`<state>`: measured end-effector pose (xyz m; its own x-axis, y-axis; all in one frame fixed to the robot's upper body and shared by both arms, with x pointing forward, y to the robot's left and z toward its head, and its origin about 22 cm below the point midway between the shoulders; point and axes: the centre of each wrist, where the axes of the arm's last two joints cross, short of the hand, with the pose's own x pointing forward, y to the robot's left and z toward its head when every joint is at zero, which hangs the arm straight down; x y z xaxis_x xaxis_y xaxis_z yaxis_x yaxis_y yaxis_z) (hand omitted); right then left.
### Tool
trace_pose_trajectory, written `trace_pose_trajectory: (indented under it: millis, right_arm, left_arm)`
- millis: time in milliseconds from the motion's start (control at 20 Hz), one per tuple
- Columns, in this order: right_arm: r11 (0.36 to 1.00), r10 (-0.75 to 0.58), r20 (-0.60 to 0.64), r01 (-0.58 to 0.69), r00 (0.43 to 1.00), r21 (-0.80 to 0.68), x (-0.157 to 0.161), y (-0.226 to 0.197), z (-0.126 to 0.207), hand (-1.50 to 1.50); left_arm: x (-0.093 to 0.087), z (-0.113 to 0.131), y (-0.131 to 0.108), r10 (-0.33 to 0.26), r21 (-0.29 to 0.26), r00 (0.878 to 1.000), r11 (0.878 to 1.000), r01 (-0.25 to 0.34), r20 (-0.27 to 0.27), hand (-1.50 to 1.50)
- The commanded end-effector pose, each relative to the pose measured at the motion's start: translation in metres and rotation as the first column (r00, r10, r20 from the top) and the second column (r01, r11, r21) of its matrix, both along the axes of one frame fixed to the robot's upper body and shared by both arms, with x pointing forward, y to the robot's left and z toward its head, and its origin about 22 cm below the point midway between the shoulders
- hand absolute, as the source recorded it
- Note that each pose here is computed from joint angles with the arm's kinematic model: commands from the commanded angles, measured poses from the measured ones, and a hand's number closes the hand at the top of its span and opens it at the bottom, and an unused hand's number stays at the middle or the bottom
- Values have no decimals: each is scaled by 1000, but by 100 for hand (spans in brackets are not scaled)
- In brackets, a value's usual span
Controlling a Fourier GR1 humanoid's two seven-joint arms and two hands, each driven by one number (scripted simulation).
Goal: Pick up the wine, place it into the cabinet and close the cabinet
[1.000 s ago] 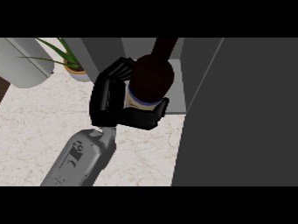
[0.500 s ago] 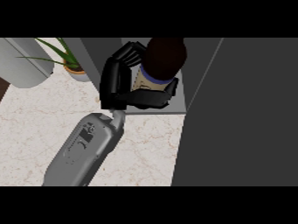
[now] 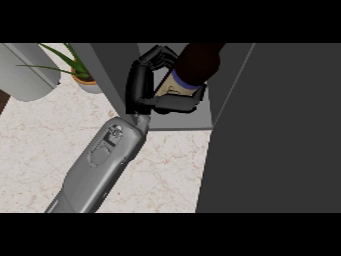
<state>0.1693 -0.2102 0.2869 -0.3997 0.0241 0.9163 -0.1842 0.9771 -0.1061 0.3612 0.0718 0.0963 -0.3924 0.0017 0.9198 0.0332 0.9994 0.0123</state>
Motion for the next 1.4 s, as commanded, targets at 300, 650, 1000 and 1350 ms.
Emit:
trace_pose_trajectory:
  millis: [300,650,1000,1350]
  right_arm:
    - [998,56,14,-56,998,25,-23,-3,-6,-150]
    - [996,92,12,-92,996,13,-27,0,-5,-150]
    - [997,74,17,-74,997,11,-26,-8,-2,-150]
    - [994,106,27,-106,994,7,-8,-11,-2,-150]
  left_arm:
    - [0,-41,0,31,12,999,999,-30,-29,150]
    - [7,-74,11,28,26,996,999,-26,-84,150]
    - [7,-103,14,72,143,994,988,-59,-85,150]
    - [12,-112,19,126,129,990,985,-116,-70,150]
